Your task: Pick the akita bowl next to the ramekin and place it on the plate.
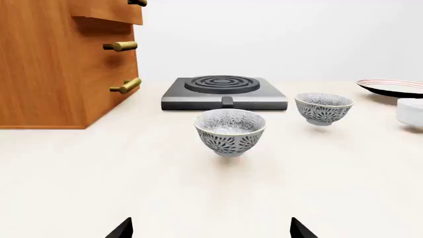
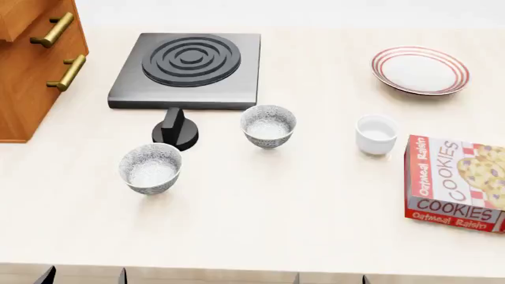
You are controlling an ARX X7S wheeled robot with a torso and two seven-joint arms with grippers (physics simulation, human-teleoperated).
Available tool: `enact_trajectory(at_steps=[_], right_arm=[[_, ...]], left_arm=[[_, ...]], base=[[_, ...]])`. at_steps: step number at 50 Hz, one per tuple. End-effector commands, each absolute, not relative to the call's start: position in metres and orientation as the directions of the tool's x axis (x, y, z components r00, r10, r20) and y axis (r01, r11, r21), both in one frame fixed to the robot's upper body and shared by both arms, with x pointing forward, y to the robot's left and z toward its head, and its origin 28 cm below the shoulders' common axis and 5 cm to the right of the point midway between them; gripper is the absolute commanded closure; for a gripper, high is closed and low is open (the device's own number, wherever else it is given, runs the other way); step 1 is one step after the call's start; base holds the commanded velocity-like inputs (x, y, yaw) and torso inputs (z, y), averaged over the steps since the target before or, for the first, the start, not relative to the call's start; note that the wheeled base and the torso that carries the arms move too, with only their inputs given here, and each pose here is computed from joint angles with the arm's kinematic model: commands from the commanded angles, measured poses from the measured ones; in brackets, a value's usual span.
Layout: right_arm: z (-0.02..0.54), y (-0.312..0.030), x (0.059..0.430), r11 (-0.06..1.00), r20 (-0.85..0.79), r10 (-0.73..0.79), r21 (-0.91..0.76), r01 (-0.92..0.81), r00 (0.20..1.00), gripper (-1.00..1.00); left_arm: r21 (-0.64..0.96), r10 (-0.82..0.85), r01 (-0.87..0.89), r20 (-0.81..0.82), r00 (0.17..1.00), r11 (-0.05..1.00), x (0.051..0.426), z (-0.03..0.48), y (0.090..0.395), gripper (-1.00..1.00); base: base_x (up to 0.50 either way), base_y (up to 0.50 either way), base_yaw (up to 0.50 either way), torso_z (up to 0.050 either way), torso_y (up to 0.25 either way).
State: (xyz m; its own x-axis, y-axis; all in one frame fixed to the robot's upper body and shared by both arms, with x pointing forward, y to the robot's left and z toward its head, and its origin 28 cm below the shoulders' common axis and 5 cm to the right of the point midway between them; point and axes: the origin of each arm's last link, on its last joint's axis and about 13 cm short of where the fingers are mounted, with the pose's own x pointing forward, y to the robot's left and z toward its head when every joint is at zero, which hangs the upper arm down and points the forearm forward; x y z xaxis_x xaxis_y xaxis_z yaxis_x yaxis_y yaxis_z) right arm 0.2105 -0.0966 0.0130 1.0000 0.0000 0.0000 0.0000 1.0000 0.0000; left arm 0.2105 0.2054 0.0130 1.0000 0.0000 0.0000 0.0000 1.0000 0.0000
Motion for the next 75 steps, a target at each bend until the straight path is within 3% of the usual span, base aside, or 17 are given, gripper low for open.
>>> enact_trajectory(at_steps=[1,33,75], right_arm=[[0.013,-0.096,0.21,1.0,0.006,0.005,-0.002,-0.005,1.0,-1.0],[0.025,-0.093,0.211,0.997,0.038,-0.01,-0.071,0.013,0.999,-1.0],[0.119,-0.098,0.22,0.992,0.276,-0.037,-0.107,0.069,0.961,-1.0]], left_arm=[[0.0,0.005,-0.005,0.0,1.0,1.0,0.211,0.013,0.206,-1.0],[-0.008,0.028,-0.028,0.008,1.0,1.0,0.212,0.029,0.211,-1.0],[0.018,-0.036,0.032,0.366,0.93,0.999,0.191,0.152,0.213,-1.0]], base=[[0.0,0.0,0.0,0.0,0.0],[0.0,0.0,0.0,0.0,0.0],[0.0,0.0,0.0,0.0,0.0]])
